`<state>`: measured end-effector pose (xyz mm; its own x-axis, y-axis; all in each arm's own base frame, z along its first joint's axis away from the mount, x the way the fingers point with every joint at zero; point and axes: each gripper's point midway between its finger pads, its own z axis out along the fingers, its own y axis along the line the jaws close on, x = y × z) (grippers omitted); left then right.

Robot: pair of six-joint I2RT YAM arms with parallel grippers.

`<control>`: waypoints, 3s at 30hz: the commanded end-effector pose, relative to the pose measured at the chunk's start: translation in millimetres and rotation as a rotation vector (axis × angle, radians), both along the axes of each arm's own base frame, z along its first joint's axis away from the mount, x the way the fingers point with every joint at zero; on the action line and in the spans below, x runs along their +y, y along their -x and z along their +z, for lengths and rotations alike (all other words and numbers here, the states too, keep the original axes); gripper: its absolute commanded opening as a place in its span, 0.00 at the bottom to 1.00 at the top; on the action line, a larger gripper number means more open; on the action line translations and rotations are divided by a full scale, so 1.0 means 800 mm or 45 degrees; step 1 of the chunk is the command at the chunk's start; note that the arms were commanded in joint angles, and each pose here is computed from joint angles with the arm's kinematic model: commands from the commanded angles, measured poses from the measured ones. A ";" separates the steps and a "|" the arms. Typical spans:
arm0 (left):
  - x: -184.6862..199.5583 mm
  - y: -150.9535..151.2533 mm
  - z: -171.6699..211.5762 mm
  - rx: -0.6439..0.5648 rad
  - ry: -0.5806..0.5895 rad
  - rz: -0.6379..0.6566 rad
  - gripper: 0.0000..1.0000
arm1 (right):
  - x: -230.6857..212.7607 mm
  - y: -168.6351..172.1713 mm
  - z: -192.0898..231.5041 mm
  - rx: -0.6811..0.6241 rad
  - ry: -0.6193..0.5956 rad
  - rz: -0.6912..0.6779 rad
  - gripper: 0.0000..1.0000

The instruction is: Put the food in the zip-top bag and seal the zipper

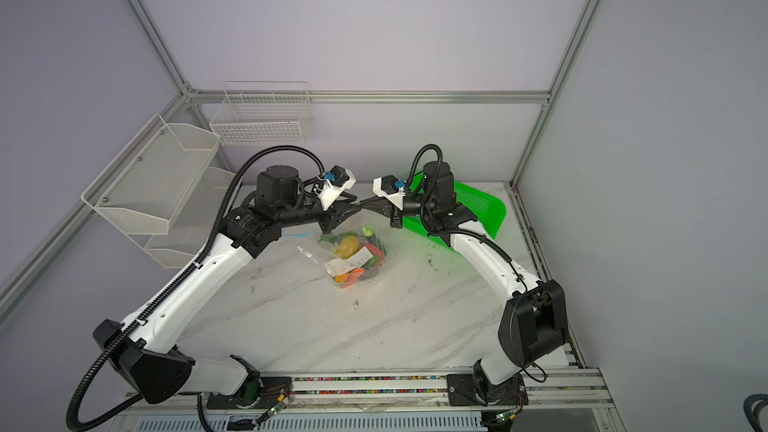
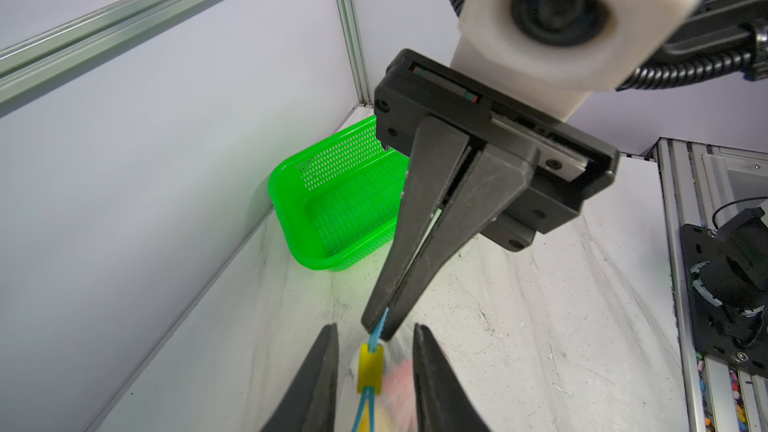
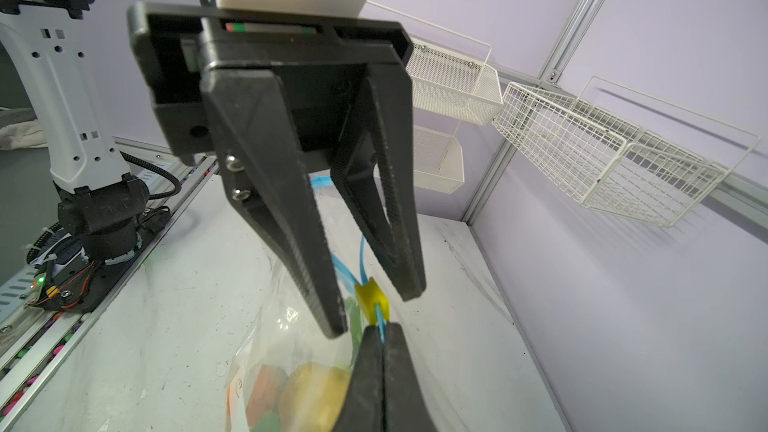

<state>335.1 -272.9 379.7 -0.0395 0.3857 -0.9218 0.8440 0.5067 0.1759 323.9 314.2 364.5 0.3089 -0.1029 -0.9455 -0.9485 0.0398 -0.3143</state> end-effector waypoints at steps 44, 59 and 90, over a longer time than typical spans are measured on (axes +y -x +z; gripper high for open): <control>0.037 0.012 0.007 -0.032 -0.031 0.147 0.08 | -0.006 0.012 0.041 -0.094 -0.052 0.020 0.00; 0.061 0.030 -0.003 0.002 -0.069 0.218 0.08 | -0.010 0.008 0.045 -0.103 -0.051 -0.027 0.00; 0.102 0.044 -0.051 0.135 -0.189 0.397 0.02 | -0.014 -0.016 0.040 -0.099 -0.033 -0.115 0.00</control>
